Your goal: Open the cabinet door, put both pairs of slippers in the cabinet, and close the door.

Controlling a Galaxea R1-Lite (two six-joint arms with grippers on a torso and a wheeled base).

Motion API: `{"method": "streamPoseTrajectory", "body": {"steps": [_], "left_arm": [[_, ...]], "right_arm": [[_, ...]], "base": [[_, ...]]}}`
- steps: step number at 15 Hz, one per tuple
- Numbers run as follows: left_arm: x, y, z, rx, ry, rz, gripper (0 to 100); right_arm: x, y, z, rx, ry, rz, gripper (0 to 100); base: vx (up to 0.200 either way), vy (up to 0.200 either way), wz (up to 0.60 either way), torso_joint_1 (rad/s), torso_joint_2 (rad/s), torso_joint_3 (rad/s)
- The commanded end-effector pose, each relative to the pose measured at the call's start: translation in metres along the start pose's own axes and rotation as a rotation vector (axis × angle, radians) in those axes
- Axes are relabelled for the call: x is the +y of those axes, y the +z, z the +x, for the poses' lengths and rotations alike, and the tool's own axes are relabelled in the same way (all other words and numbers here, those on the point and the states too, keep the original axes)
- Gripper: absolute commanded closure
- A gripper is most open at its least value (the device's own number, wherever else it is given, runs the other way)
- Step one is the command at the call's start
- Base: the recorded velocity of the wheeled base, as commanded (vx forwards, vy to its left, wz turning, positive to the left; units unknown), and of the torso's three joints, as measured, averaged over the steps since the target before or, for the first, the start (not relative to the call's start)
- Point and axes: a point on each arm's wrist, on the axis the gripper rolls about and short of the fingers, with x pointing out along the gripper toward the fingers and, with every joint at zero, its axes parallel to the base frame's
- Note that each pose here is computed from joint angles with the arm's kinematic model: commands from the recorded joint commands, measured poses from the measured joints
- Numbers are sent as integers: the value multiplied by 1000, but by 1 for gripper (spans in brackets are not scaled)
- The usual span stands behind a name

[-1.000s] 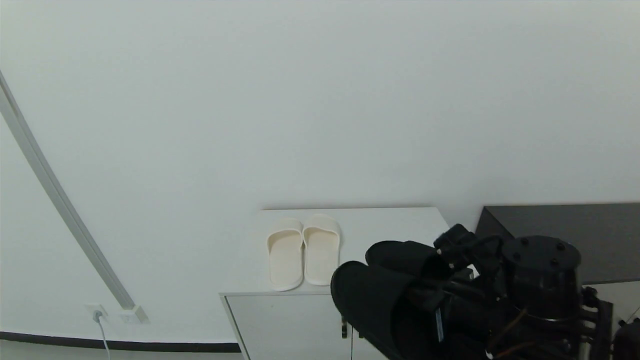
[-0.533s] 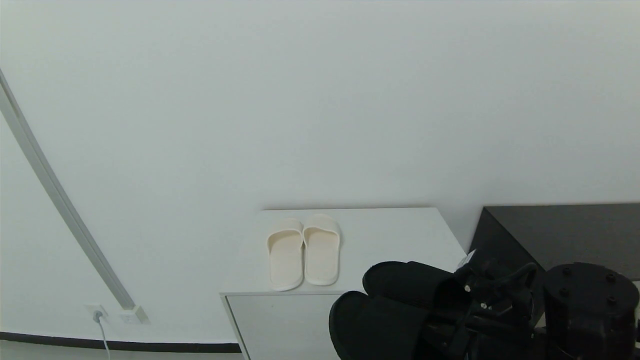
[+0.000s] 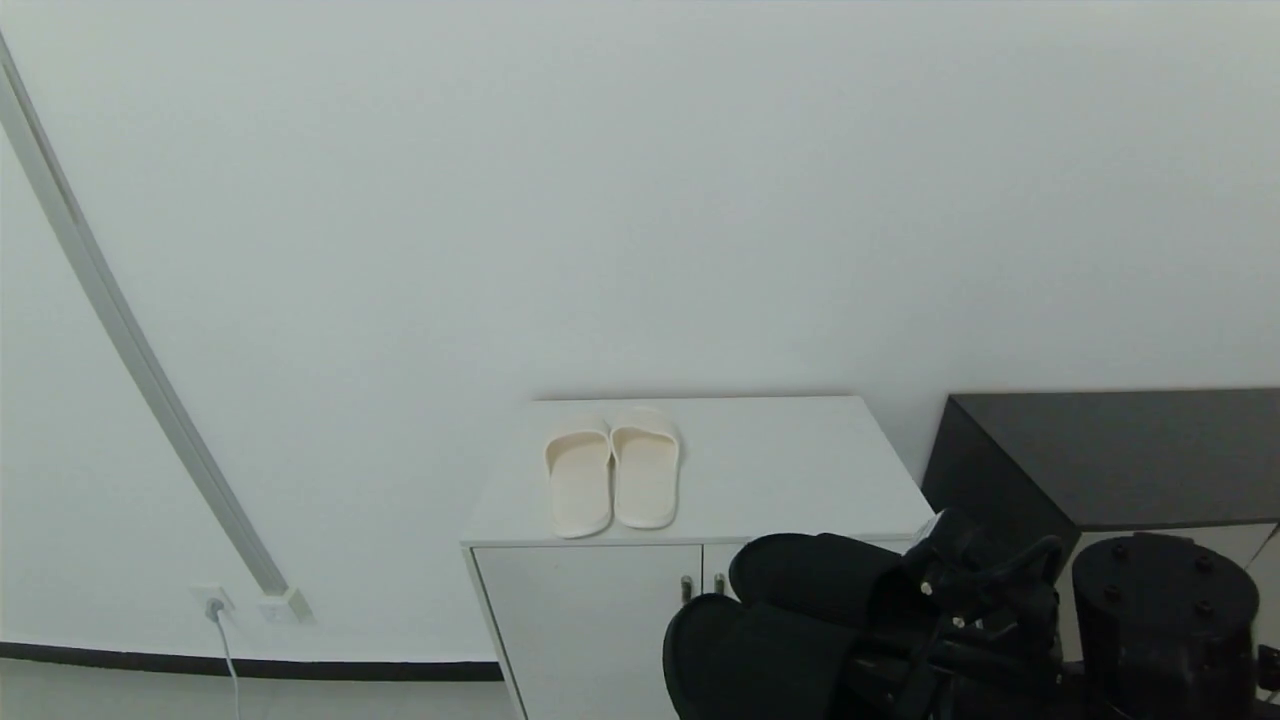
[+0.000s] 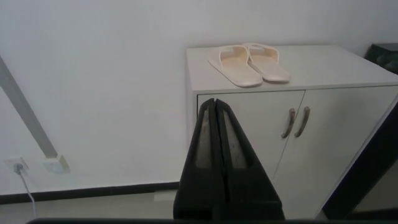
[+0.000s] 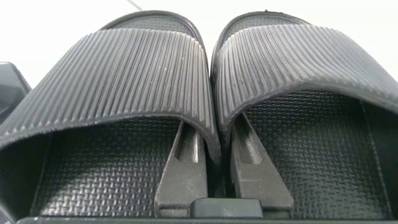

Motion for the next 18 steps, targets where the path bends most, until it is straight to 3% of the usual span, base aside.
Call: {"method": "streamPoseTrajectory", "body": {"steps": [1,18], "left_arm": [[0,0,0,1,1,-2,100],[0,0,0,0,-5,3,100]], "right_arm": [[0,-2,1,10,2,0,100],[-1,-7,4,32,-2,0,100]], "base": [[0,0,0,0,0,0],[0,0,0,0,0,0]]}}
